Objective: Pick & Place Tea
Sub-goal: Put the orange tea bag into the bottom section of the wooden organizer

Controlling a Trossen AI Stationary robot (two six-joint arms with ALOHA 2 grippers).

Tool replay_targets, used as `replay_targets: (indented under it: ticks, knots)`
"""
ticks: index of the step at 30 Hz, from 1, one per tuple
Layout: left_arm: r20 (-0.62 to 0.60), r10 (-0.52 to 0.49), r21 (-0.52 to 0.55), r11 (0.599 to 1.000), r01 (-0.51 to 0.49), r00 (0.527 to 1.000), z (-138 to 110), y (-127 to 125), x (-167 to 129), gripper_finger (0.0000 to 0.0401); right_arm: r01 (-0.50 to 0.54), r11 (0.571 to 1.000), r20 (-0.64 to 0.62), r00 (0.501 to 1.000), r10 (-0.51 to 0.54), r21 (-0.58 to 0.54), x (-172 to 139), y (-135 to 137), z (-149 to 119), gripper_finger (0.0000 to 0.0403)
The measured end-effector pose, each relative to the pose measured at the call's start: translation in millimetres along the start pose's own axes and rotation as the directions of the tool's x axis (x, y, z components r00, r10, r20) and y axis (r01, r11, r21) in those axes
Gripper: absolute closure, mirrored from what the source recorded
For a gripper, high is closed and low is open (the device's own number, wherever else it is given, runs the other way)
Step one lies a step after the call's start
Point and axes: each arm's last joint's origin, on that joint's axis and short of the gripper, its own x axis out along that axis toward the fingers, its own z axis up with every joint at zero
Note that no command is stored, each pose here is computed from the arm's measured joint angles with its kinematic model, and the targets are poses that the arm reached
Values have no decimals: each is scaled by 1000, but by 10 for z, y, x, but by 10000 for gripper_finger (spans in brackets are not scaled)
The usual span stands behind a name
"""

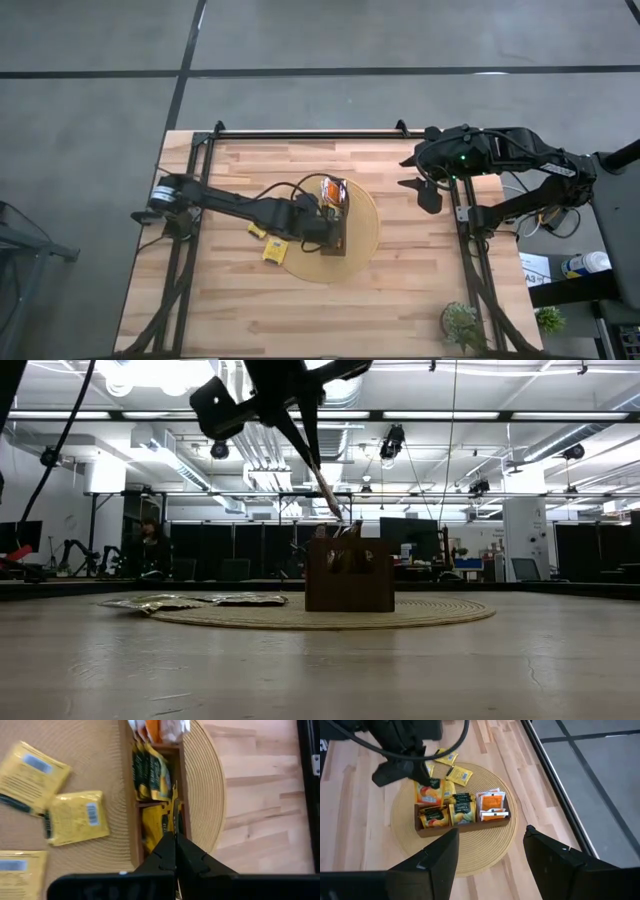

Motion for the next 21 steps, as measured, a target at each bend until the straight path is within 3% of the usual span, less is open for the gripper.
replay_targets:
  ticks: [7,21]
  knots:
    - [22,60,15,998,-60,998,74,6,-161,401,0,1000,-4,1000,0,-1,11,1,-6,183]
    - [7,97,-8,995,-97,995,-65,-22,131,401,1,1000,-17,1000,-1,-8,42,4,-24,183]
